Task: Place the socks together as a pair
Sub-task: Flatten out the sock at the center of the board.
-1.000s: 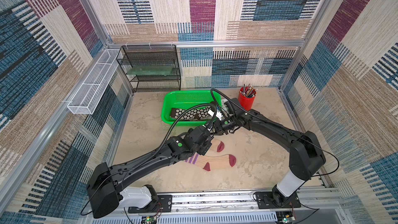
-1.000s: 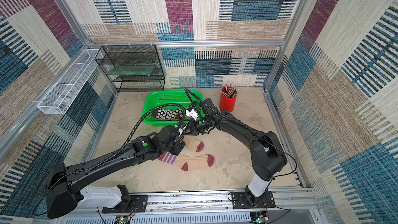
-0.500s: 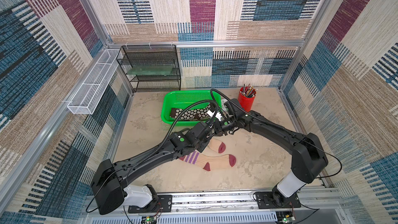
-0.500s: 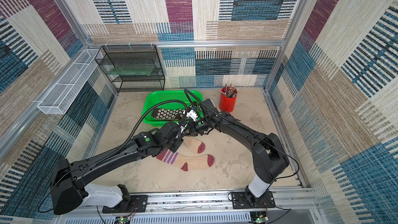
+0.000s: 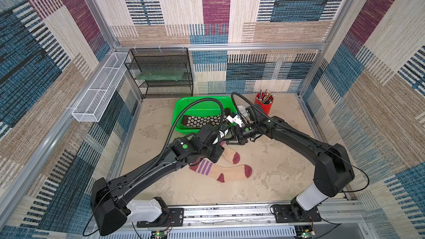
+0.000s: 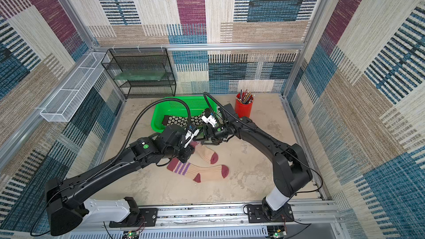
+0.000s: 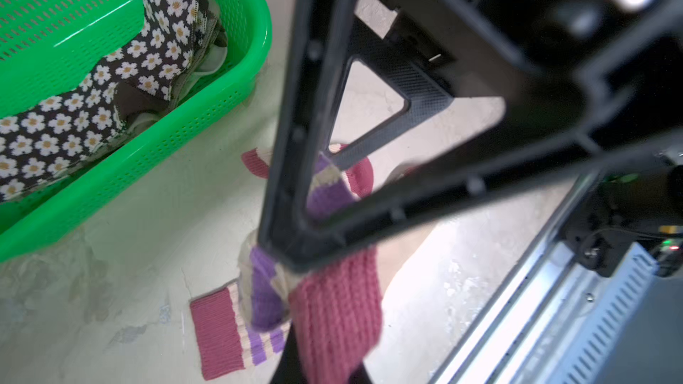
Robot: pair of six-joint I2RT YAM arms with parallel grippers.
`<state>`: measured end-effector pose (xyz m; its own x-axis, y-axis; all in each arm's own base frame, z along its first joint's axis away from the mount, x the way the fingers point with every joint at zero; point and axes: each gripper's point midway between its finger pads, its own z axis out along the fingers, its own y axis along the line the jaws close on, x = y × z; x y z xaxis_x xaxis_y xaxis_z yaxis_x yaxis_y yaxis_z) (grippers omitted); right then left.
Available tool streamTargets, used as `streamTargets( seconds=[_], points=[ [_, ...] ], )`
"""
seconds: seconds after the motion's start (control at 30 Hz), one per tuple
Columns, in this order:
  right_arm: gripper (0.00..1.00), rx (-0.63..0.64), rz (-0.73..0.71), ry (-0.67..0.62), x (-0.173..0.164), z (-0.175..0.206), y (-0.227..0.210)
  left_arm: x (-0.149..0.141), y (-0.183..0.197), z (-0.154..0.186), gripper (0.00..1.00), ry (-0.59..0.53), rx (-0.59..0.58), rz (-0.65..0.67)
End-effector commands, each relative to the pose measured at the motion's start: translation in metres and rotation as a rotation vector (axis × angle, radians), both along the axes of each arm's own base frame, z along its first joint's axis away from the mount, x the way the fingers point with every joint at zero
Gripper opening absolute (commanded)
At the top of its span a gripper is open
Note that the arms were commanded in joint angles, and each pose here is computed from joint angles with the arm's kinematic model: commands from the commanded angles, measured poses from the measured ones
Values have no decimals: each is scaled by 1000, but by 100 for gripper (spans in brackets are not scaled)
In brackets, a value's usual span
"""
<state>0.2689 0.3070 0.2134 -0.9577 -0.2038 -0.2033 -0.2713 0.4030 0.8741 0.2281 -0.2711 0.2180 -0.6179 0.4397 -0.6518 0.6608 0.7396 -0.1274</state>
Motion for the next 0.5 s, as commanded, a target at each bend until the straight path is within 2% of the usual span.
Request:
streamTargets(
  seconds=[0.0,0.17,0.33,0.47],
  points=[
    [81,-48,-14,-83,3,0,-16,-20,-8,14,0,156,-124,4],
    [83,-180,-42,-199,-2,-15,-42,-26,-11,36,0,318,-247,61],
    [84,-172,-59,-256,-23,-24,-56,-23,-18,54,0,467,-380,133],
    [85,-153,-45,-281,-35,-28,-59,-15,-23,73,0,534,-521,190]
  ],
)
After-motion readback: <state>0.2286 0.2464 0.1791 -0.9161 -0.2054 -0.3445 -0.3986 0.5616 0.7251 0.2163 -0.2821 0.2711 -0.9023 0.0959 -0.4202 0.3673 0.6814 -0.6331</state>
